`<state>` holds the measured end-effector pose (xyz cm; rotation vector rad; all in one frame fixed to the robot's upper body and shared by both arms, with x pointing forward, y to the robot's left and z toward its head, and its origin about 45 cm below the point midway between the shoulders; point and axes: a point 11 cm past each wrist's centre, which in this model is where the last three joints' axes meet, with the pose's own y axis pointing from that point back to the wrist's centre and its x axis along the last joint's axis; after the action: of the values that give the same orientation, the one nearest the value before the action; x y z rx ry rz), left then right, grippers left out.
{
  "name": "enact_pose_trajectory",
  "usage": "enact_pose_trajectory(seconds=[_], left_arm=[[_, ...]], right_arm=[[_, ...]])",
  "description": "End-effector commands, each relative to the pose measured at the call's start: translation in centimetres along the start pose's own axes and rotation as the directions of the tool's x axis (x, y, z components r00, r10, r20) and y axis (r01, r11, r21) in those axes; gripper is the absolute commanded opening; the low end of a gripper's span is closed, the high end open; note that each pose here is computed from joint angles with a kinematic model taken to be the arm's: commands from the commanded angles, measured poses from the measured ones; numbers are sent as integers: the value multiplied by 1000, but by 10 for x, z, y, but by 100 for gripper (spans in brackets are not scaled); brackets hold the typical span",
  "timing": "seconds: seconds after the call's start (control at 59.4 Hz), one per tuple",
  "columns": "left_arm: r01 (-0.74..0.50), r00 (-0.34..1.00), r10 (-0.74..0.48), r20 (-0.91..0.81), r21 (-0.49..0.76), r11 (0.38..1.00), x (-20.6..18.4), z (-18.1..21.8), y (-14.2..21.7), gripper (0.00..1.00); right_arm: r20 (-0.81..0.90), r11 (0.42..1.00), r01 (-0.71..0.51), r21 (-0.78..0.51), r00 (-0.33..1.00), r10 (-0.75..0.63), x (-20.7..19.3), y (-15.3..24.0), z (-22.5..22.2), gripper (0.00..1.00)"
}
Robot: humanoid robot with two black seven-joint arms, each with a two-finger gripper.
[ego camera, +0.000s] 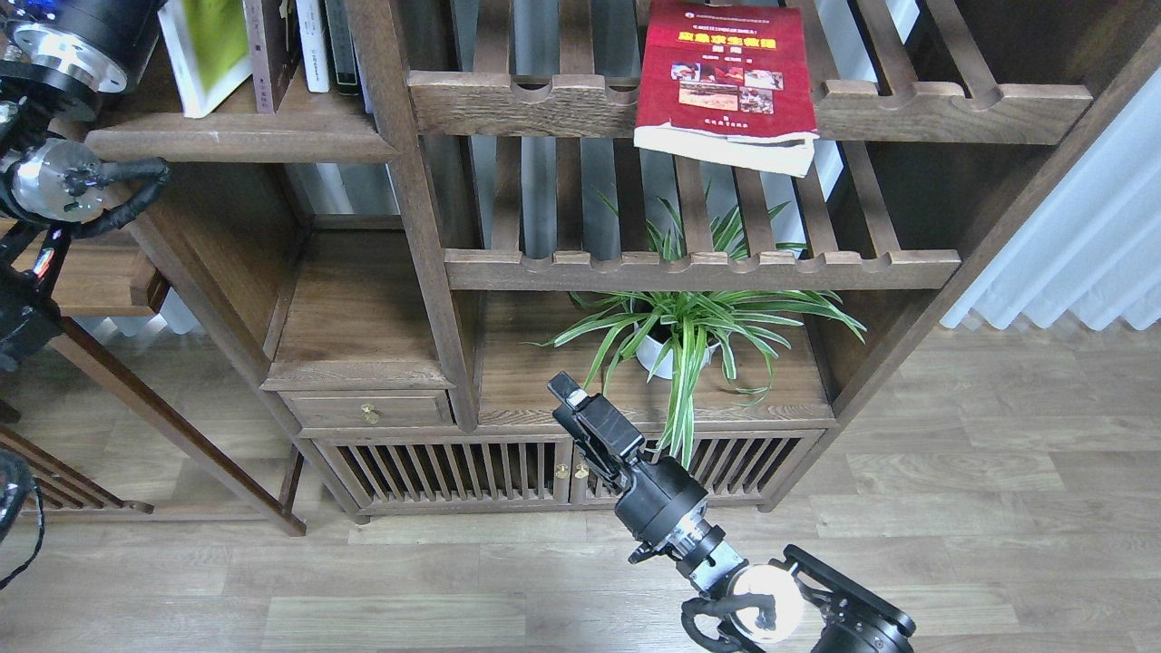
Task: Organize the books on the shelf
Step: 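Withdraw the left gripper from the upper shelf and lower it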
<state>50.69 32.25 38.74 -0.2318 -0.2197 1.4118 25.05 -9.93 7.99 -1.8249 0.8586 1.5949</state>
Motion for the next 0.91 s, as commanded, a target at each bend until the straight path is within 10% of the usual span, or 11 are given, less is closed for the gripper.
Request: enact_pose_trajectory(seconds=[0.0,0.892], left_arm=[[10,1000,-10,-7,-20,1000,-6,8,-5,42],[85,964,-162,-212,-333,939,-67,114,-25,40]], right_arm=[[-2,1000,-1,0,1000,1,0,0,0,84],[-12,995,37,92,999,-36,-12,-9,-33,84]])
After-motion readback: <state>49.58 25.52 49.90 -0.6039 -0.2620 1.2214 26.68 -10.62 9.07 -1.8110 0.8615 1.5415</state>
